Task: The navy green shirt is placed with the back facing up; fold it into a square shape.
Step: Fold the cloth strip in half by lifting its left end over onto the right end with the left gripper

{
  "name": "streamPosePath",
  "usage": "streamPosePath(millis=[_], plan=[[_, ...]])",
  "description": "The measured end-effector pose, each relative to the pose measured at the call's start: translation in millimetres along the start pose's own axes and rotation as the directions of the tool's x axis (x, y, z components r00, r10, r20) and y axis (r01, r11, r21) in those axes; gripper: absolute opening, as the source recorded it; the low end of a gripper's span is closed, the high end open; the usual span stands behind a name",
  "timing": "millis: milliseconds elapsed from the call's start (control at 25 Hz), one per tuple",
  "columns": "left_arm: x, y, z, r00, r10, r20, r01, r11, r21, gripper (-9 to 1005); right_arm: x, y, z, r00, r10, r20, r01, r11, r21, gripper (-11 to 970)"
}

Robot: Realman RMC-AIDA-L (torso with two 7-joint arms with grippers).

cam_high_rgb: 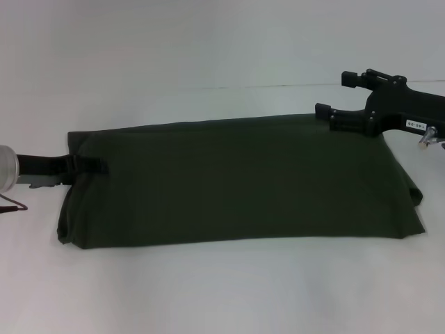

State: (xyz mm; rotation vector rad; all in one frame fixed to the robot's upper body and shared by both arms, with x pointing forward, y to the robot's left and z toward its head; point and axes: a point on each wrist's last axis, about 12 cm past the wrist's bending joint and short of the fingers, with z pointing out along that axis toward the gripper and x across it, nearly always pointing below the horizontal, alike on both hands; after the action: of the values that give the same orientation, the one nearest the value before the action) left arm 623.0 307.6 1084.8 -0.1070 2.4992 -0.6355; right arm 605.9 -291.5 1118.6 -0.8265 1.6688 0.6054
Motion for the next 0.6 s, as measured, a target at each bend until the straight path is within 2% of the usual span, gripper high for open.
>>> streamPosePath(millis=[600], plan=[[-6.2,5.8,-4.6,0.999,0.005,0.037,-0.004,1.000,-0.031,859,-1.0,-1.4,1.2,1.000,-0.002,-0.001,0.002,1.000,0.008,920]])
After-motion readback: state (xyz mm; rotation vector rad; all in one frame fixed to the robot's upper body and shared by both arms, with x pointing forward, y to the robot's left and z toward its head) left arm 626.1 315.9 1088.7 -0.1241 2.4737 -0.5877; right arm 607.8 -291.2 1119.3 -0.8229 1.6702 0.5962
